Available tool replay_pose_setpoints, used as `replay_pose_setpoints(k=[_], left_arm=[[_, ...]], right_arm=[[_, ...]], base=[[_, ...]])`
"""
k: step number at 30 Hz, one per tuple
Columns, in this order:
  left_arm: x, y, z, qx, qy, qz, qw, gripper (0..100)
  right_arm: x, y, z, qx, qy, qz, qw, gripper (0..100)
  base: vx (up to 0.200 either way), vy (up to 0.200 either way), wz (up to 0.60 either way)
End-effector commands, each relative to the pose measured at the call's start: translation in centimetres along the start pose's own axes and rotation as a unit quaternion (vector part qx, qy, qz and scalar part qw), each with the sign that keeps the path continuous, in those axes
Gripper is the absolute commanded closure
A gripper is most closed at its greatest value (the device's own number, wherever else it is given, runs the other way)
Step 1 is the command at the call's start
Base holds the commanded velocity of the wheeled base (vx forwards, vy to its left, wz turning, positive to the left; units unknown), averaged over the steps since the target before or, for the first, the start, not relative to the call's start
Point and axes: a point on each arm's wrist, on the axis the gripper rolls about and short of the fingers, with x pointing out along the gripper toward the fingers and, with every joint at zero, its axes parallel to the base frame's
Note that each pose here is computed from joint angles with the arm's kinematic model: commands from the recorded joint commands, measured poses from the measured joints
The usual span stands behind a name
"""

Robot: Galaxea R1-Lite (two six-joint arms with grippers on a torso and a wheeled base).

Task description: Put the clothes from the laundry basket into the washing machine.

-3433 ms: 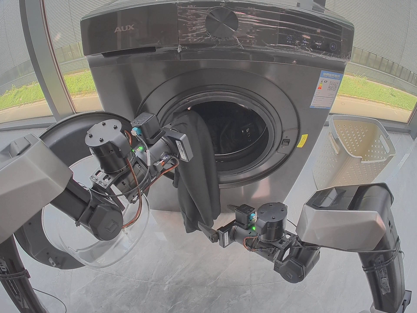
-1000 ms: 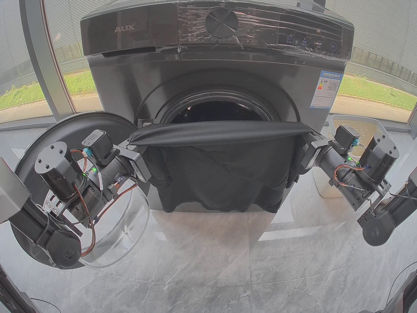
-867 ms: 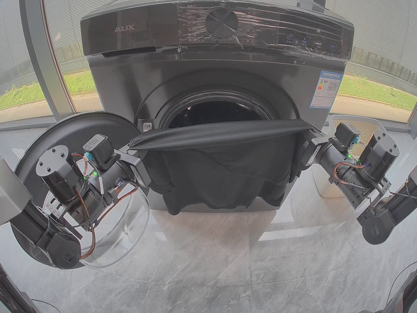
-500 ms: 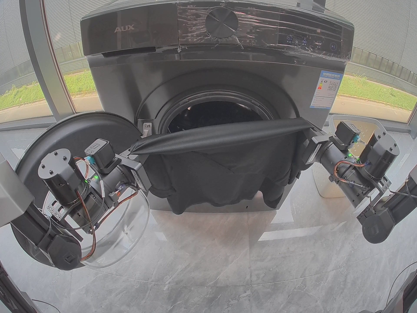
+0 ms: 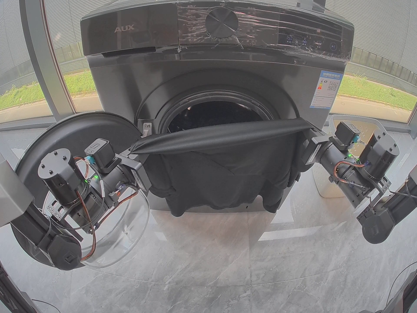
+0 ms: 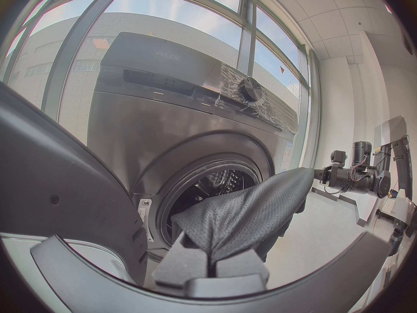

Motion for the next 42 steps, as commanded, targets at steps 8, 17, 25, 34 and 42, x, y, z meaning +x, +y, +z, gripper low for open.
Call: replay_pose_setpoints(k=[8,17,25,34,42], left_arm=[[-0.1,0.0,-0.1,0.000,0.002,0.000,1.0000,100],[-0.1,0.1,-0.1,0.000,0.003,0.001,1.0000,0],[-0.2,0.0,-0.1,-0.002,0.004,0.000,1.0000,0],[-0.4,-0.2,-0.5,-0.002,0.014,-0.004,0.9999,0],[0.4,-1.3,-2.1,-0.007,0.035,-0.019,0.9992,0]], right_arm=[[0.0,0.1,-0.2,0.000,0.003,0.002,1.0000,100],[-0.1,0.2,-0.3,0.002,0.006,0.004,1.0000,100],[-0.3,0.3,-0.6,0.002,0.013,0.006,0.9999,100],[-0.3,0.4,-0.6,0.005,0.013,0.006,0.9999,100],[-0.4,2.1,-0.5,0.019,0.013,0.022,0.9995,100]], base=[[0.000,0.000,0.00],[0.000,0.000,0.00],[0.000,0.000,0.00],[0.000,0.000,0.00],[0.000,0.000,0.00]])
